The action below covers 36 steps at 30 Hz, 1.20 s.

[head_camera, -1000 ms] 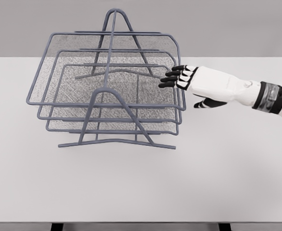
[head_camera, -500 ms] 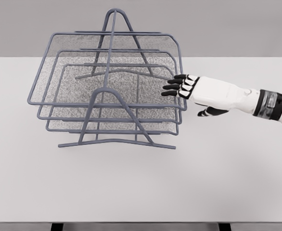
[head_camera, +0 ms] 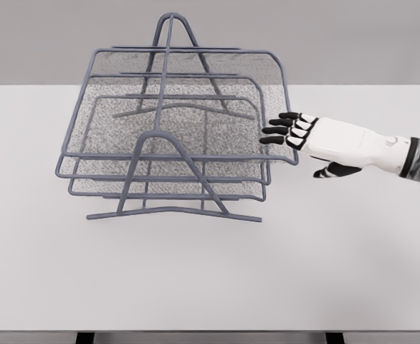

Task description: Pull out the upper folder box with right arm

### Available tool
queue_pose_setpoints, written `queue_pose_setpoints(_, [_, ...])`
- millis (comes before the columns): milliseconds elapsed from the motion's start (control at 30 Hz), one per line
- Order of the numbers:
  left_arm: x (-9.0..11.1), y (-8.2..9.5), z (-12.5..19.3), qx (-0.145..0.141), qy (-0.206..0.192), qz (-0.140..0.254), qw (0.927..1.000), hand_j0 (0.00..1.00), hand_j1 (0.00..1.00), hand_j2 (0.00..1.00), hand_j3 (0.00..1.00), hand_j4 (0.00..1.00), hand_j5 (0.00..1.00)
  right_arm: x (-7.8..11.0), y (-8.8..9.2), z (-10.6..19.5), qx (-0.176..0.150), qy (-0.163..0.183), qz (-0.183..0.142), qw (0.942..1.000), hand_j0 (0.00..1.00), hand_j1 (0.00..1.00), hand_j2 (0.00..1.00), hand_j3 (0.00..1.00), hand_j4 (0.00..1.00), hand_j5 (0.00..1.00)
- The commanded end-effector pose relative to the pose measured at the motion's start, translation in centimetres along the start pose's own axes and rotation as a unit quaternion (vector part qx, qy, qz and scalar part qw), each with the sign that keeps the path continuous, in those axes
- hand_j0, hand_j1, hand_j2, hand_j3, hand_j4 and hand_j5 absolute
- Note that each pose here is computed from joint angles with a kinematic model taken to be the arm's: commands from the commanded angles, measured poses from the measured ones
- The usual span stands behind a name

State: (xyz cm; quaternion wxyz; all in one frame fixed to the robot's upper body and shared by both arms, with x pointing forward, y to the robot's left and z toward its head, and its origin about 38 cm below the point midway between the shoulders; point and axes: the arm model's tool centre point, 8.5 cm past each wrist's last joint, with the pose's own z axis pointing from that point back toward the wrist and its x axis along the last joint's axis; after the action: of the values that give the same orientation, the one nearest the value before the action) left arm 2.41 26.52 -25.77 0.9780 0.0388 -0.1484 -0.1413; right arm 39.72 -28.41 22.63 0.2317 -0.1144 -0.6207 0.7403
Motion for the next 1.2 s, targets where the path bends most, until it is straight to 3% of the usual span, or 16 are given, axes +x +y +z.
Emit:
queue_pose_setpoints(0, [0.0, 0.0, 0.0, 0.000, 0.001, 0.000, 1.0000, 1.00, 1.00, 1.00, 1.00, 1.00, 1.00, -0.7, 0.3, 1.2, 0.027, 0.018, 0.026, 0.9991, 1.00, 1.00, 1.00, 1.00, 1.00, 1.00])
queue_pose_setpoints(867, [0.0, 0.0, 0.0, 0.000, 0.001, 0.000, 1.0000, 1.00, 1.00, 1.00, 1.00, 1.00, 1.00, -1.3, -0.3, 6.3, 0.059, 0.060, 0.034, 0.9959, 1.00, 1.00, 1.00, 1.00, 1.00, 1.00])
queue_pose_setpoints(1133, [0.0, 0.0, 0.0, 0.000, 0.000, 0.000, 1.0000, 1.00, 1.00, 1.00, 1.00, 1.00, 1.00, -0.8, -1.0, 7.7, 0.062, 0.064, 0.033, 0.9955, 1.00, 1.00, 1.00, 1.00, 1.00, 1.00])
queue_pose_setpoints(1167, [0.0, 0.0, 0.0, 0.000, 0.000, 0.000, 1.0000, 1.00, 1.00, 1.00, 1.00, 1.00, 1.00, -0.3, -2.6, 8.3, 0.053, 0.063, 0.046, 0.9955, 1.00, 1.00, 1.00, 1.00, 1.00, 1.00])
